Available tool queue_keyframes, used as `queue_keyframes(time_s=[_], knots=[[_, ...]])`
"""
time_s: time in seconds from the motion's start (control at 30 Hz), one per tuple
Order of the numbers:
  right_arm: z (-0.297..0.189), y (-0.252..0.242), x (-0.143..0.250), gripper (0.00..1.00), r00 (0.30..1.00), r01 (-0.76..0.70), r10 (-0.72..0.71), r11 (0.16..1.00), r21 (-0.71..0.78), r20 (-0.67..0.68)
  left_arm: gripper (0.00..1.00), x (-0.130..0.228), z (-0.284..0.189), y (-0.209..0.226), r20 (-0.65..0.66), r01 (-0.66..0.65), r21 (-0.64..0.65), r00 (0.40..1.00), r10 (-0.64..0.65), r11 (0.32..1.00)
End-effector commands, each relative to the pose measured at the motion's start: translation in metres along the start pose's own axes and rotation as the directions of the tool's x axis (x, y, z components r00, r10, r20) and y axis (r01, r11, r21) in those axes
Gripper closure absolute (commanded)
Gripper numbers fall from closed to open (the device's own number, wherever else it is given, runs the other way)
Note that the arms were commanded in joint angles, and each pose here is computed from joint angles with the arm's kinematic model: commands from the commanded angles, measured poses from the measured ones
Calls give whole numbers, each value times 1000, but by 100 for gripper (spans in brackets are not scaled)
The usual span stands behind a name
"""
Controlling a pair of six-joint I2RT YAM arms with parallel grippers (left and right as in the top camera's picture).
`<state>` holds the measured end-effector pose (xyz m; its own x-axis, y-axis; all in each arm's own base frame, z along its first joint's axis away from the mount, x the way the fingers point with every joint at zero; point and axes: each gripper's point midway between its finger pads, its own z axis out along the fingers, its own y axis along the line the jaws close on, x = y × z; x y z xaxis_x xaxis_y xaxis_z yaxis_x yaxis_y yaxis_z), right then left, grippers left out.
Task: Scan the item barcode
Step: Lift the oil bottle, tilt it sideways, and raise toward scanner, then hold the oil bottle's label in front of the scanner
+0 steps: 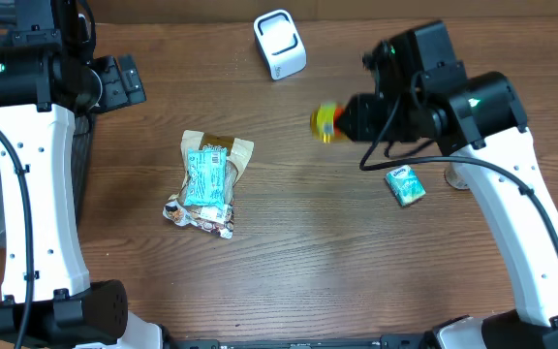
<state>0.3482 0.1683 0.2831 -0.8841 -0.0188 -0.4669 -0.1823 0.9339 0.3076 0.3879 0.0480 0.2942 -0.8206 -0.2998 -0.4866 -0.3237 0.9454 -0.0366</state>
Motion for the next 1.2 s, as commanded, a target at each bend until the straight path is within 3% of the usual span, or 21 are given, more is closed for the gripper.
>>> queue_keyframes(time_s=[0.0, 0.17, 0.3, 0.5, 0.67, 0.77, 1.17], knots=[[-15, -8, -47, 73, 973, 37, -84, 976, 214, 216, 0, -1, 2, -2, -1, -11, -2, 1000, 11, 1000], [-7, 22, -89, 73, 887, 183, -298, 928, 324, 352, 0, -1, 2, -2, -1, -11, -2, 1000, 11, 1000], [5, 40, -114, 73, 775, 322, -529, 801, 505, 345, 1, -1, 2, -2, -1, -11, -2, 1000, 11, 1000], [46, 50, -144, 72, 551, 535, -828, 448, 716, 106, 1, -1, 2, -2, -1, -11, -2, 1000, 11, 1000], [89, 46, -165, 73, 404, 617, -913, 231, 752, -51, 0, -1, 2, -2, -1, -11, -2, 1000, 11, 1000], [105, 41, -176, 72, 385, 604, -921, 203, 771, -59, 1, -1, 2, -2, -1, -11, -2, 1000, 11, 1000], [167, 17, -199, 75, 391, 546, -920, 256, 798, 28, 0, -1, 2, -2, -1, -10, -2, 1000, 10, 1000]])
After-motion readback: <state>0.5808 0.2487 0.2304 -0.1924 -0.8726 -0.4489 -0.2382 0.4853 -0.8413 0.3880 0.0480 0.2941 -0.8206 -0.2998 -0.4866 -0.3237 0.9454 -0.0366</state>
